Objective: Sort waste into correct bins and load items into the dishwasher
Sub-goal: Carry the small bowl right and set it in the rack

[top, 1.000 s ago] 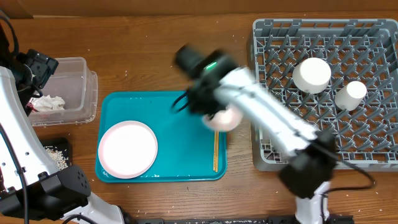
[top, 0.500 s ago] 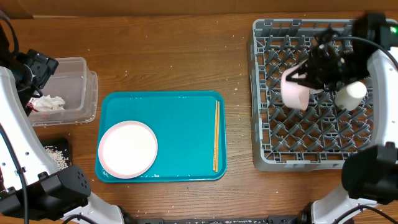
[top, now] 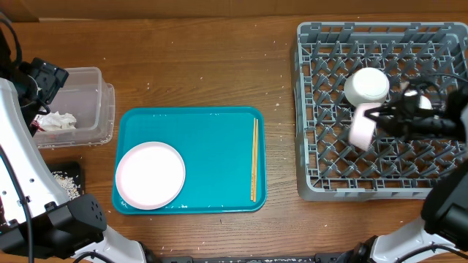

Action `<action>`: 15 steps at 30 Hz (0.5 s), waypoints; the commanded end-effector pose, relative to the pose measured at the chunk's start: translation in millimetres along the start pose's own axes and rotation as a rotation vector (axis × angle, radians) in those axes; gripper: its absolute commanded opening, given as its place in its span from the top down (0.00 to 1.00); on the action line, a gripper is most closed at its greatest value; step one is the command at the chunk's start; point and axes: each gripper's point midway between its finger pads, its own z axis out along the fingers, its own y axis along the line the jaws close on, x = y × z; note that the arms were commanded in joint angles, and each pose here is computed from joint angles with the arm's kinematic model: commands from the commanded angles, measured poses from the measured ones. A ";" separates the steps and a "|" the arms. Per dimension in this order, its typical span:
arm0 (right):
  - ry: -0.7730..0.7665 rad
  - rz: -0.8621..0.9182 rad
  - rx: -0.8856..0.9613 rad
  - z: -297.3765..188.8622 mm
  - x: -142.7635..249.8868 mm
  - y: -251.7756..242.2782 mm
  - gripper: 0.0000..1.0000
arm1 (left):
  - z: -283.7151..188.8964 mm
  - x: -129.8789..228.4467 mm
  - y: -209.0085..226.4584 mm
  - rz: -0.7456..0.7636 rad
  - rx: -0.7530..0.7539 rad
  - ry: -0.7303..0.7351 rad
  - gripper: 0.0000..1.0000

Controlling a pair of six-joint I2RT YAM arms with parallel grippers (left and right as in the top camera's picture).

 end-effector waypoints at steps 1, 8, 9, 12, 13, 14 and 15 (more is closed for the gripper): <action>-0.047 -0.027 0.009 -14.7 -2.5 -4.1 0.96 | 1.3 0.0 0.1 -0.001 -0.012 -0.004 0.00; -0.059 -0.004 0.011 -20.8 -2.0 -6.5 0.96 | 1.3 0.0 0.1 -0.001 -0.012 -0.004 0.00; -0.061 0.002 -0.001 -20.7 -1.7 -4.3 0.96 | 1.3 0.0 0.1 -0.001 -0.012 -0.004 0.00; -0.071 0.008 -0.051 -21.0 -1.1 5.5 0.96 | 1.3 0.1 0.0 0.000 -0.012 -0.003 0.00; -0.071 0.002 -0.067 -21.1 0.4 9.0 0.96 | 1.3 0.0 0.1 -0.001 -0.012 -0.004 0.00; -0.066 0.003 -0.075 -21.0 2.4 11.1 0.96 | 1.3 0.0 0.1 -0.001 -0.012 -0.004 0.00; -0.060 0.008 -0.079 -20.8 4.6 12.4 0.96 | 1.3 0.1 0.0 0.000 -0.012 -0.003 0.00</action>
